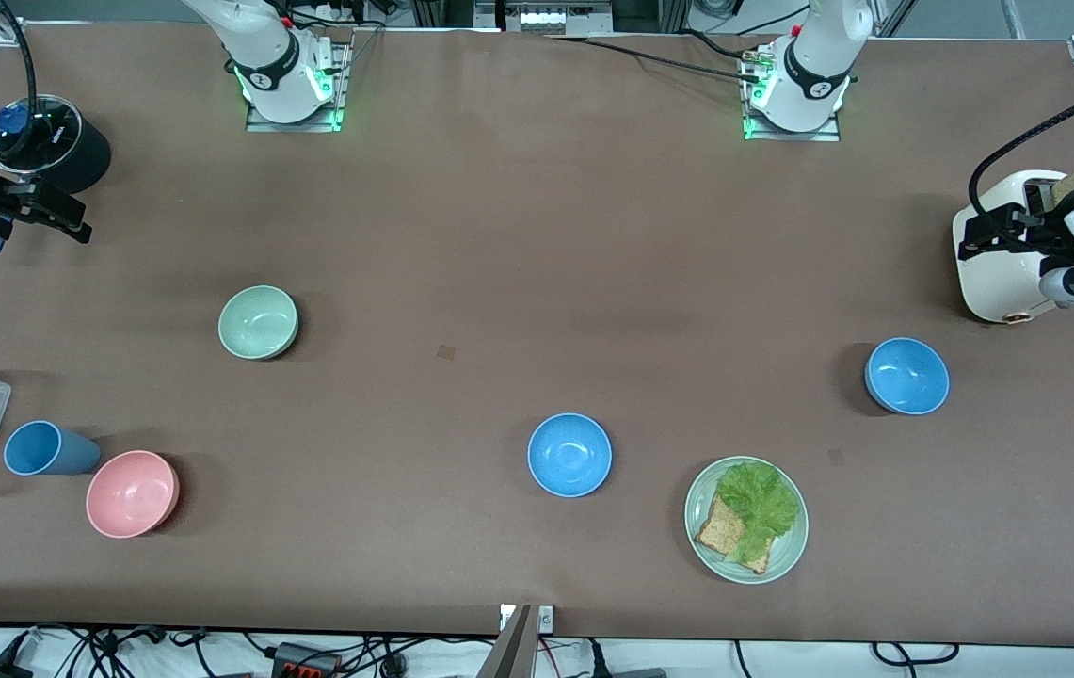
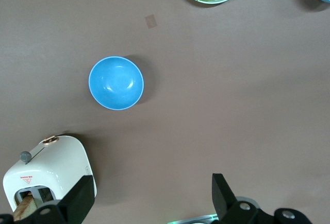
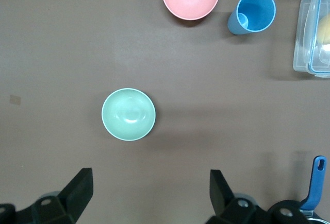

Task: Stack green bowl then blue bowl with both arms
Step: 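Reach the right gripper down and grasp the pale green bowl rim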

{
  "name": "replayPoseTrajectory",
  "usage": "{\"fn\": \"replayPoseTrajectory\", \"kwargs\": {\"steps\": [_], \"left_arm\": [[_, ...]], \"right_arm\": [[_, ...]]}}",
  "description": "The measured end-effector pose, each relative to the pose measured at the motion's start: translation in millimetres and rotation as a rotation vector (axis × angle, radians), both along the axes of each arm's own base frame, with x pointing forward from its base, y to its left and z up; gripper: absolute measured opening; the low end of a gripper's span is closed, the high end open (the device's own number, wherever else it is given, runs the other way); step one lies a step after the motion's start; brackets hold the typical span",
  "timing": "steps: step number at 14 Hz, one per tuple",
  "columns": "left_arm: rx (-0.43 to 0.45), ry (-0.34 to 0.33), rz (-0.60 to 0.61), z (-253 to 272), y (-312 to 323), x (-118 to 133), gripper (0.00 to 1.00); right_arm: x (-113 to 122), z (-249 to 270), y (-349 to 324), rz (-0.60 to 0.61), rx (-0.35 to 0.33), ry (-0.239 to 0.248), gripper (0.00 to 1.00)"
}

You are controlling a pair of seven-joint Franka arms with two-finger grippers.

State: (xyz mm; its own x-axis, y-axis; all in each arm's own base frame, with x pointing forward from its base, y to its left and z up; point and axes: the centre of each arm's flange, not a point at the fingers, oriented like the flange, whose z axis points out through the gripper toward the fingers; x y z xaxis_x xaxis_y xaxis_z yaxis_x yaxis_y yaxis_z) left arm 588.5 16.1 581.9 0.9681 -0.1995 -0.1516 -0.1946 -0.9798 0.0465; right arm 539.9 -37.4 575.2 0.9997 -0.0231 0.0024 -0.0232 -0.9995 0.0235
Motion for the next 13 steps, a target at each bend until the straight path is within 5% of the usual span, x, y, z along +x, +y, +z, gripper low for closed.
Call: {"fn": "replayPoseTrajectory", "kwargs": {"steps": [8, 13], "left_arm": [[0.000, 0.004, 0.007, 0, 4, 0, 1.00], [0.000, 0.007, 0.007, -1, 4, 0, 1.00]], "right_arm": [[1, -13, 0, 0.000, 0.001, 0.025, 1.00], [30, -121, 4, 0.007, 0.004, 0.201, 1.00]]}}
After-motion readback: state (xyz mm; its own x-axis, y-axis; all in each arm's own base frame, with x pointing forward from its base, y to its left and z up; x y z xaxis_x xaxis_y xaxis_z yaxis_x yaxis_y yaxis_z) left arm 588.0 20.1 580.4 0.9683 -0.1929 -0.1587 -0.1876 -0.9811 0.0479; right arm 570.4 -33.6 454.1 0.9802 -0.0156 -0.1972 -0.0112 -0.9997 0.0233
